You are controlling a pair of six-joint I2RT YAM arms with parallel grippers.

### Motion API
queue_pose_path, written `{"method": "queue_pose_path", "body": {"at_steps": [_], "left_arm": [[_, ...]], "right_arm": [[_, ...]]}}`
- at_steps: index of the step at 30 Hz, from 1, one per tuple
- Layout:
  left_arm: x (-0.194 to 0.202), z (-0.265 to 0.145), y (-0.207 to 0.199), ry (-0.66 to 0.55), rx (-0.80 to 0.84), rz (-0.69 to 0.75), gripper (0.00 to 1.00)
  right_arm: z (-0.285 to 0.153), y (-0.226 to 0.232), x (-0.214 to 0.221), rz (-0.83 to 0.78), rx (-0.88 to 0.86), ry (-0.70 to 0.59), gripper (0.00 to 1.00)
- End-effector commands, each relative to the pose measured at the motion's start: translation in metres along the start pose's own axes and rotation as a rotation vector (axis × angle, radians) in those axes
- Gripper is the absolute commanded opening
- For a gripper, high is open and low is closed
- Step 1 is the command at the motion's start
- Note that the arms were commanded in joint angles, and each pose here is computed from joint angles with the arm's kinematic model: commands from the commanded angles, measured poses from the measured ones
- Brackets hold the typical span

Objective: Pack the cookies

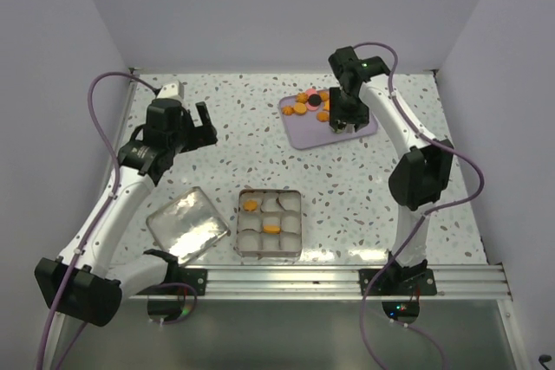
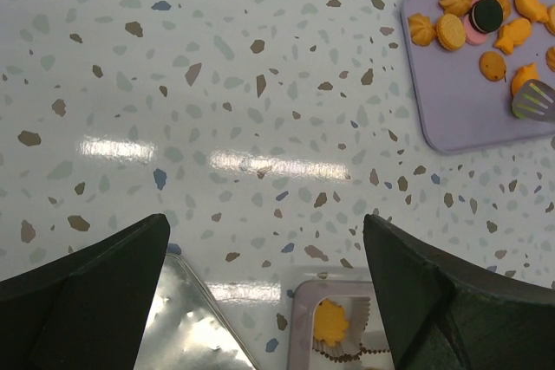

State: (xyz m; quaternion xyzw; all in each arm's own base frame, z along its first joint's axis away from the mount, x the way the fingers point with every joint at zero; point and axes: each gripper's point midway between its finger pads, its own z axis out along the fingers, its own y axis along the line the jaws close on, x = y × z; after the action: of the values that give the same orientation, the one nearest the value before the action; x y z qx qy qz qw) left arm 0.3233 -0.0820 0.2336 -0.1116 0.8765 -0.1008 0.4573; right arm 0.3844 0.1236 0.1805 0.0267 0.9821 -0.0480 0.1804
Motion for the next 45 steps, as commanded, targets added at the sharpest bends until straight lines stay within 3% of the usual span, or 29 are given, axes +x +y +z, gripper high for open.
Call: {"method": "queue_pose_path", "body": {"at_steps": [1,12,24,36,45], "left_arm": [[-0.014,0.003,-0.004,-0.041,0.014,0.017,1.0],[-0.022,0.007,0.0,-0.052,-0.021,0.035,1.0],[-0.028,0.019,-0.011,-0.043,0.006,0.027,1.0],[-0.03,0.016,-0.015,-0.051,0.025,0.004,1.0],[-0.015,0.011,-0.015,-0.035,0.054,-0.031,1.0]], "right_arm": [[0.007,0.01,-0.02,-0.004,-0.053,-0.041,0.57],[0.037,0.001,-0.025,0.013,-0.039,0.011,0.54],[0.021,0.004,-0.014,0.025,-0.096,0.019,0.36],[-0.06,0.005,-0.013,0.054,-0.218,-0.087,0.35],[-0.127,0.053,0.061,-0.056,-0.441,-0.108,0.35]]}}
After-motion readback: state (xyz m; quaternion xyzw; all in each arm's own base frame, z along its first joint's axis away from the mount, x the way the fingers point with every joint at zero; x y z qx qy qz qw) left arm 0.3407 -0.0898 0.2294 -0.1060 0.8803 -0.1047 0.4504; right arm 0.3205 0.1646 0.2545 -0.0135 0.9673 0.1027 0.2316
